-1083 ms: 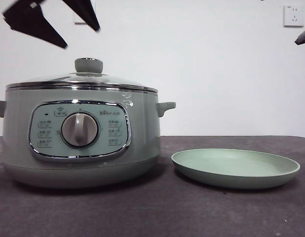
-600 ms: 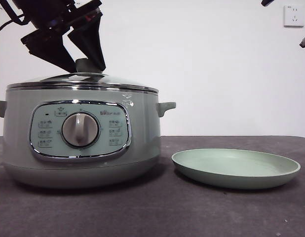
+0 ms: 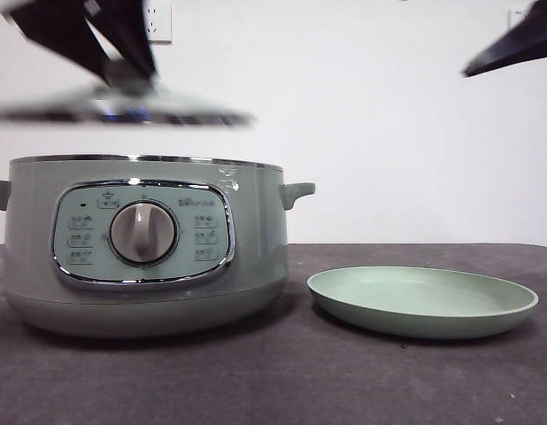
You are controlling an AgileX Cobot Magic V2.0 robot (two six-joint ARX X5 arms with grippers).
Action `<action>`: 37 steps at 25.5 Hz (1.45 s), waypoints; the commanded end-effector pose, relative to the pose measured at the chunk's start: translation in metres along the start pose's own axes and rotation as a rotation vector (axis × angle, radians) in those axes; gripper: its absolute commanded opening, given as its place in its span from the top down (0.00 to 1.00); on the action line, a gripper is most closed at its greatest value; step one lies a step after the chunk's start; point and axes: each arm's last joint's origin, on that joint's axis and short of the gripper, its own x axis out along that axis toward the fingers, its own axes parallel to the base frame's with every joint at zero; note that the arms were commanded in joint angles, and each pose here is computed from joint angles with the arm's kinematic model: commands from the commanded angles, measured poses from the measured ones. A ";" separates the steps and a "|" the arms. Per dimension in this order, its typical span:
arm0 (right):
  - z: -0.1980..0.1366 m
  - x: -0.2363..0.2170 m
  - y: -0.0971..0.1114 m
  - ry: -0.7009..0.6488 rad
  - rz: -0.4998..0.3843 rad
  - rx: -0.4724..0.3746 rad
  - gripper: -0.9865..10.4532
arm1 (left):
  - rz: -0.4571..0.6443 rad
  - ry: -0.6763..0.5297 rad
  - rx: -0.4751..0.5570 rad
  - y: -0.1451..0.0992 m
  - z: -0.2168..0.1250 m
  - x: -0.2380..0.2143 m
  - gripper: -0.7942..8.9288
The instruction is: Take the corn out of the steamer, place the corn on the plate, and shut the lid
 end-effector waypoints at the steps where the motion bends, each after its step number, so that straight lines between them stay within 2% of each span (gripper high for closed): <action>1: 0.012 0.026 0.015 0.055 0.026 -0.037 0.48 | 0.075 -0.129 0.000 0.004 0.008 -0.041 0.93; 5: 0.034 0.082 0.046 0.159 0.013 -0.151 0.48 | 0.287 -0.216 -0.031 0.011 -0.004 -0.101 0.93; 7: 0.044 0.111 0.061 0.226 0.013 -0.185 0.48 | 0.336 -0.248 -0.043 0.012 -0.013 -0.125 0.93; 9: 0.052 0.141 0.077 0.304 -0.030 -0.239 0.48 | 0.372 -0.272 -0.054 0.013 -0.021 -0.143 0.93; 17: 0.055 0.218 0.106 0.436 -0.082 -0.369 0.51 | 0.427 -0.286 -0.090 0.015 -0.040 -0.172 0.93; 21: 0.044 0.250 0.110 0.480 -0.089 -0.408 0.53 | 0.424 -0.257 -0.101 0.015 -0.044 -0.173 0.93; 28: 0.022 0.288 0.102 0.517 -0.099 -0.420 0.54 | 0.422 -0.245 -0.106 0.015 -0.046 -0.173 0.93; 34: 0.012 0.303 0.095 0.544 -0.123 -0.419 0.75 | 0.421 -0.244 -0.106 0.015 -0.046 -0.173 0.93; 37: 0.013 0.305 0.095 0.525 -0.144 -0.428 0.90 | 0.421 -0.244 -0.106 0.015 -0.046 -0.173 0.93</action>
